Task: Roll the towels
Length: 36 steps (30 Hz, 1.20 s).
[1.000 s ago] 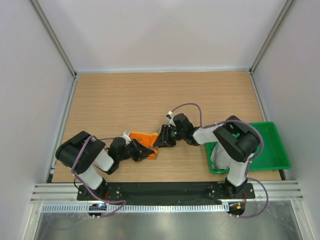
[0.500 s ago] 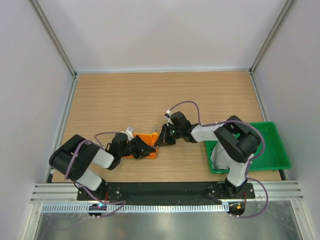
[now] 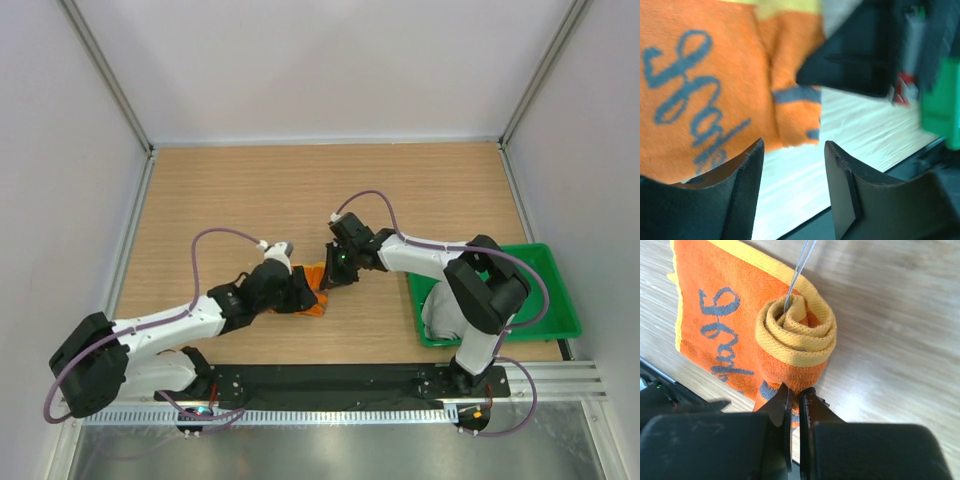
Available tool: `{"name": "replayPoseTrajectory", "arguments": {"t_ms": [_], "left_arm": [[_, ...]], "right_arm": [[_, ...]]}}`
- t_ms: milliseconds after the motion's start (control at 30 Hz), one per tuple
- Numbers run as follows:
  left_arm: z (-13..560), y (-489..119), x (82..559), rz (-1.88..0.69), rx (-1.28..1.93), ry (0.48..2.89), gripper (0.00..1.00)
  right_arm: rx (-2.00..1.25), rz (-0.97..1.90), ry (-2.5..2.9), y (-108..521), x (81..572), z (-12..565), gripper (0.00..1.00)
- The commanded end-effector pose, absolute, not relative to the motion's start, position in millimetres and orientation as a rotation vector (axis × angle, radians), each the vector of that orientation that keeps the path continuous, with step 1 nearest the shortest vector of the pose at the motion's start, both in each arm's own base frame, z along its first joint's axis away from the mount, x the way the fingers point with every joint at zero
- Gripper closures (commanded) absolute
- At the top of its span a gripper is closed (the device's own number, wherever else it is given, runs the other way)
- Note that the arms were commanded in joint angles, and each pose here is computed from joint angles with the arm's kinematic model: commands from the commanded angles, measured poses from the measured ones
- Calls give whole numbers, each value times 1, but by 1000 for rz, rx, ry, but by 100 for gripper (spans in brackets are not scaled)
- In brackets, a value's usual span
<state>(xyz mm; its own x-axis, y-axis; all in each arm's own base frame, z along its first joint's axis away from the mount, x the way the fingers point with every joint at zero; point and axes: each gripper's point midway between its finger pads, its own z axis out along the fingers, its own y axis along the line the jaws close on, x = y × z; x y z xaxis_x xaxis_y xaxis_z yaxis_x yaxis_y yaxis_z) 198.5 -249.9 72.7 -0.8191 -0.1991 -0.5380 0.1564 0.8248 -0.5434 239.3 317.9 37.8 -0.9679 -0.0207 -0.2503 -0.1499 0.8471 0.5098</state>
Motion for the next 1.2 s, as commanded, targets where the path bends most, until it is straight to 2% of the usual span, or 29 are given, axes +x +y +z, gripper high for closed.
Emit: {"name": "replayPoseTrajectory", "arguments": {"t_ms": [0,267,633,833,1067,1167], "left_arm": [[79,-237,195,-476,118,2336,46],[88,-265,190,-286,226,2208,45],[85,-311,187,-255,354,2149,43],[64,-316,190,-173,398,2170,51],[44,-313,179,-163,413,2213,65],[37,-309,173,-160,420,2227,66]], "right_arm": [[-157,696,2815,310,233,51,99],[-159,675,2852,312,226,51,99],[-171,704,2849,316,224,57,99],[-179,708,2850,318,225,61,99],[-193,714,2858,319,224,62,99],[-195,726,2864,321,223,62,99]]}}
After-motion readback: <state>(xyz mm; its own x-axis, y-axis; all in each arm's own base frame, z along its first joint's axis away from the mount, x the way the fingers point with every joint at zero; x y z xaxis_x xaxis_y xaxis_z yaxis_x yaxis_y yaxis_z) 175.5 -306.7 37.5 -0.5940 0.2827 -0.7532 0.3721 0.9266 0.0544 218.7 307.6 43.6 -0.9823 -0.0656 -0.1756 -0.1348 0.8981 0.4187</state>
